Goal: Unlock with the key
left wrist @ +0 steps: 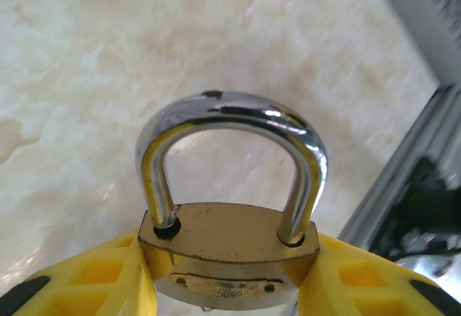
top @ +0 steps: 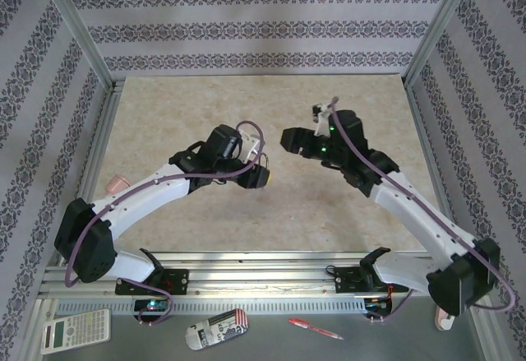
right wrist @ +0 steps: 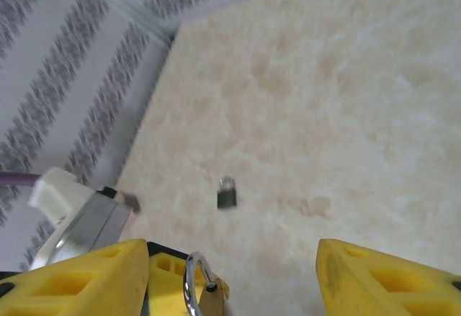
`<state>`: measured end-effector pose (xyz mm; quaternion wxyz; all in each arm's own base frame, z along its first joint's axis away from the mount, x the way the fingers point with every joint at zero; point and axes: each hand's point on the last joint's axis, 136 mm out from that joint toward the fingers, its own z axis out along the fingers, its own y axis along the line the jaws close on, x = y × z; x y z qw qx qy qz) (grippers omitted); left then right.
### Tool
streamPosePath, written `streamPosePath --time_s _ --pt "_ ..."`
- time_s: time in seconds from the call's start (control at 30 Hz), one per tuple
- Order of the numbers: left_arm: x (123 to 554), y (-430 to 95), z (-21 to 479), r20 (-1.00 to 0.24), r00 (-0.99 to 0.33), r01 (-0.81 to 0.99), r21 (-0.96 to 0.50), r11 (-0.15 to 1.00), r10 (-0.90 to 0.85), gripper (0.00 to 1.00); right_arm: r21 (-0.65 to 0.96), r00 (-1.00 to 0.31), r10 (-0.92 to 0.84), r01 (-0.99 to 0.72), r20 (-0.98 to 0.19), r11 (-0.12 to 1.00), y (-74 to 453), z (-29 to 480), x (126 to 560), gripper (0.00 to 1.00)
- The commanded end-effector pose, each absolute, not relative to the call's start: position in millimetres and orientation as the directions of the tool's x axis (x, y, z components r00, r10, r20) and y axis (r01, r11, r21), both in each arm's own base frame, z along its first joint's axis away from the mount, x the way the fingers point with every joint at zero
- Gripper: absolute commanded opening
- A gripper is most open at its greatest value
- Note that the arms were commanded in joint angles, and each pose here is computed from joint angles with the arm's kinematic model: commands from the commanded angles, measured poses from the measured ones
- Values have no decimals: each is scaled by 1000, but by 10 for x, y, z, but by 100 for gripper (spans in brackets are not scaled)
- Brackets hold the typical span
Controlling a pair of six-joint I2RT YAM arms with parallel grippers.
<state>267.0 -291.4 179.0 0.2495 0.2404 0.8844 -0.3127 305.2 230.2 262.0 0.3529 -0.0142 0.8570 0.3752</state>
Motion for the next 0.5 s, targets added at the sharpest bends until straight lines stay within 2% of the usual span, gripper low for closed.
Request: streamPosePath --time_s 0.0,0.2,0.47 --pt "2691 -2817 1899 -657 -646 677 -259 689 388 0 587 -803 139 -293 -580 754 2413 2415 2976 58" --pt "2563 -2826 1882 -680 -570 734 -168 658 461 0 603 -852 93 -284 -516 745 2642 2195 2889 54" --pt "2506 -2855 1904 -716 -492 767 -87 636 495 0 669 -901 116 -219 -418 710 2835 2030 2814 51"
